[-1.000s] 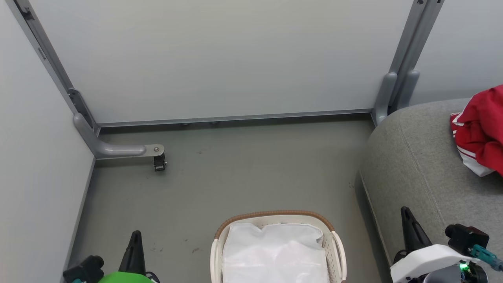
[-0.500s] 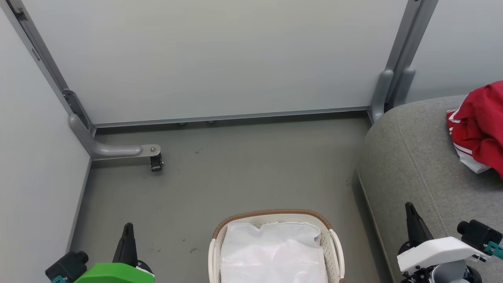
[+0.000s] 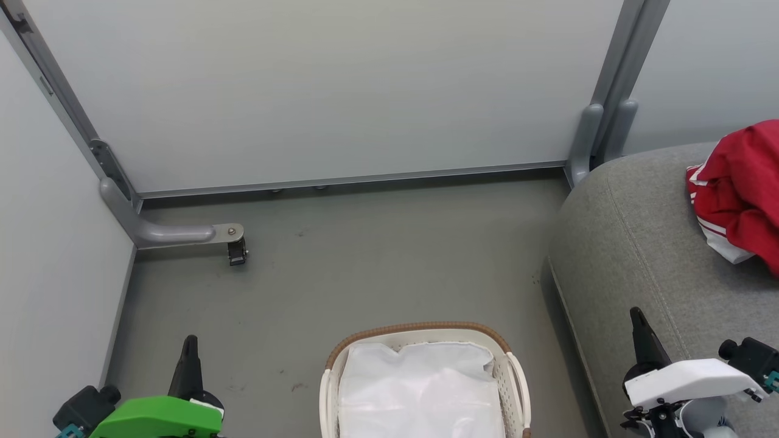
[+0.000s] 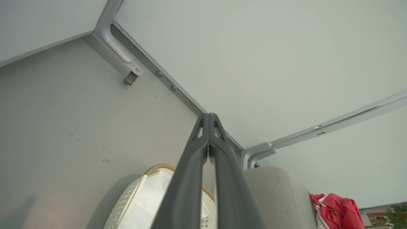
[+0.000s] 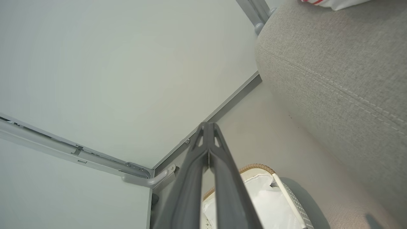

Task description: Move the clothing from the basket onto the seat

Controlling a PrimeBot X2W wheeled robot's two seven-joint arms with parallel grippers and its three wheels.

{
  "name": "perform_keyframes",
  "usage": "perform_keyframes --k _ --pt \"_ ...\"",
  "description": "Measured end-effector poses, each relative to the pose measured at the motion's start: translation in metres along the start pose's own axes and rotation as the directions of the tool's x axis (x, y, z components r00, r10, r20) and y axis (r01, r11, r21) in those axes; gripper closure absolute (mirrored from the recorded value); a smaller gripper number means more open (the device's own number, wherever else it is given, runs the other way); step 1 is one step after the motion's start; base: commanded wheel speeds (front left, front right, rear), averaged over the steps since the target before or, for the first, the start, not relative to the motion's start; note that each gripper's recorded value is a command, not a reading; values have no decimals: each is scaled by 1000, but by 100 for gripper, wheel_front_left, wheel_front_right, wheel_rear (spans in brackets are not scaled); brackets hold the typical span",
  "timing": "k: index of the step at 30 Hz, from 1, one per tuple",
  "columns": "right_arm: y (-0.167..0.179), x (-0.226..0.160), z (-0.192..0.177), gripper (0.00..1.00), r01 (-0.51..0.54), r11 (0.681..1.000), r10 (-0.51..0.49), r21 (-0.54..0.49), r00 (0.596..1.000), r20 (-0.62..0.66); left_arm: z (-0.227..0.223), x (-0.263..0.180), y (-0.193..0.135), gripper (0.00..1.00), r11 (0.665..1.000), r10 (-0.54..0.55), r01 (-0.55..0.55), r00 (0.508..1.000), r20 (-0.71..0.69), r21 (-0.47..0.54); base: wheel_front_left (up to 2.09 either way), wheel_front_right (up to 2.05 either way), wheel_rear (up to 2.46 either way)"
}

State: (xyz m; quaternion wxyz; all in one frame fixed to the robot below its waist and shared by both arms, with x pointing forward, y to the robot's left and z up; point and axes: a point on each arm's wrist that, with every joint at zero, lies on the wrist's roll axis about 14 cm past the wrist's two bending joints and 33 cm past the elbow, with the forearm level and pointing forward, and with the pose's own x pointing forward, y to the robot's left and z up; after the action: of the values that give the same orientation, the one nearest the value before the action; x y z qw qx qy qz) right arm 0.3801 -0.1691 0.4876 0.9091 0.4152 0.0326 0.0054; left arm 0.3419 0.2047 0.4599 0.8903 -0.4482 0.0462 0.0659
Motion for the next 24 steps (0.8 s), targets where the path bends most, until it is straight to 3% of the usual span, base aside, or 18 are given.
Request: perform_keyframes --k 24 --pt "-3 3 11 100 8 964 -12 266 1000 12 10 14 -14 100 971 -35 35 999 4 -237 0 0 0"
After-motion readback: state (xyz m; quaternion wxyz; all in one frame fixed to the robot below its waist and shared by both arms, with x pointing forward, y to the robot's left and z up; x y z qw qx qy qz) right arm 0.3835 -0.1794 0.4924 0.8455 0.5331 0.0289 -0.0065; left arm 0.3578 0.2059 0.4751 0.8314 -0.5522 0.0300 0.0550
